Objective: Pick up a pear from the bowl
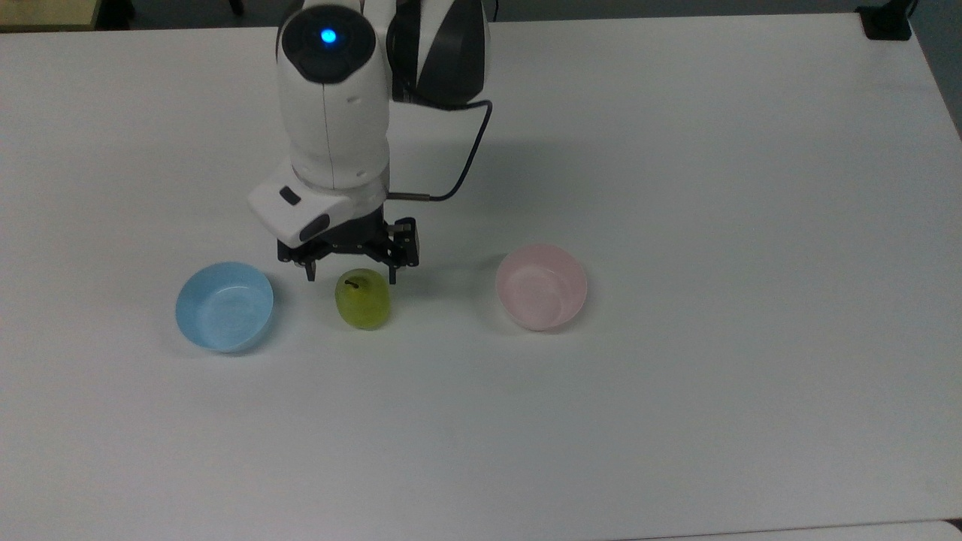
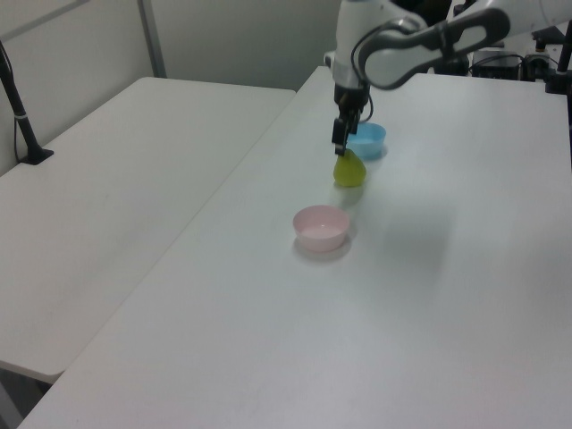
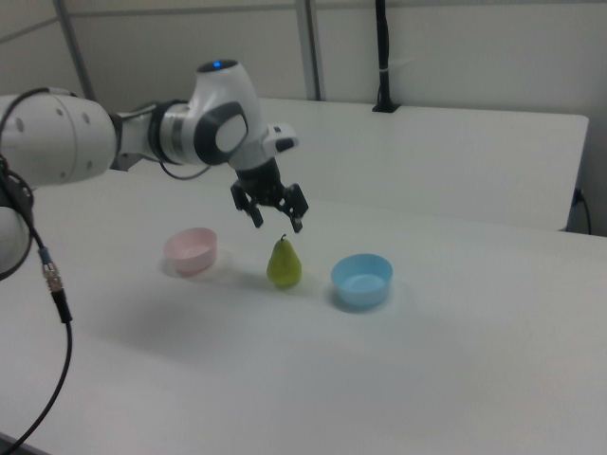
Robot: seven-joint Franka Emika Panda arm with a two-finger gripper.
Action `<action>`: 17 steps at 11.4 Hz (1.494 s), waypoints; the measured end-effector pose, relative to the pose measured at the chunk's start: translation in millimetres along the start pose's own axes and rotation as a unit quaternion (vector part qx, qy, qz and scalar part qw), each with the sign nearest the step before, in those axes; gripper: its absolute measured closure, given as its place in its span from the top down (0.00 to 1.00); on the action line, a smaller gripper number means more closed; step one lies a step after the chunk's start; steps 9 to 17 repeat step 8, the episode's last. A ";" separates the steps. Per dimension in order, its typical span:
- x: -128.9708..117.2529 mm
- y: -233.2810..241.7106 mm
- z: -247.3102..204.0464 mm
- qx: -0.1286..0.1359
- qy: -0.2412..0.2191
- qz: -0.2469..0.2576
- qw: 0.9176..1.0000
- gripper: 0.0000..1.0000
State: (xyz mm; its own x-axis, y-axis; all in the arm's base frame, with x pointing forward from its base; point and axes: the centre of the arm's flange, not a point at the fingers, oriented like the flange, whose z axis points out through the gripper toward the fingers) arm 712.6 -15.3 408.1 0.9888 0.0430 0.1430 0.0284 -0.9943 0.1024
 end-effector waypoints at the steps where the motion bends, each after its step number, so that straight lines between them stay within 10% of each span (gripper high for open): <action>1: -5.5 3.8 -33.2 0.003 -0.002 0.006 1.000 1.00; 8: -107.3 -5.7 -184.0 0.033 -0.094 -0.004 0.995 1.00; 17: -107.3 -5.7 -184.0 0.033 -0.094 -0.004 0.995 1.00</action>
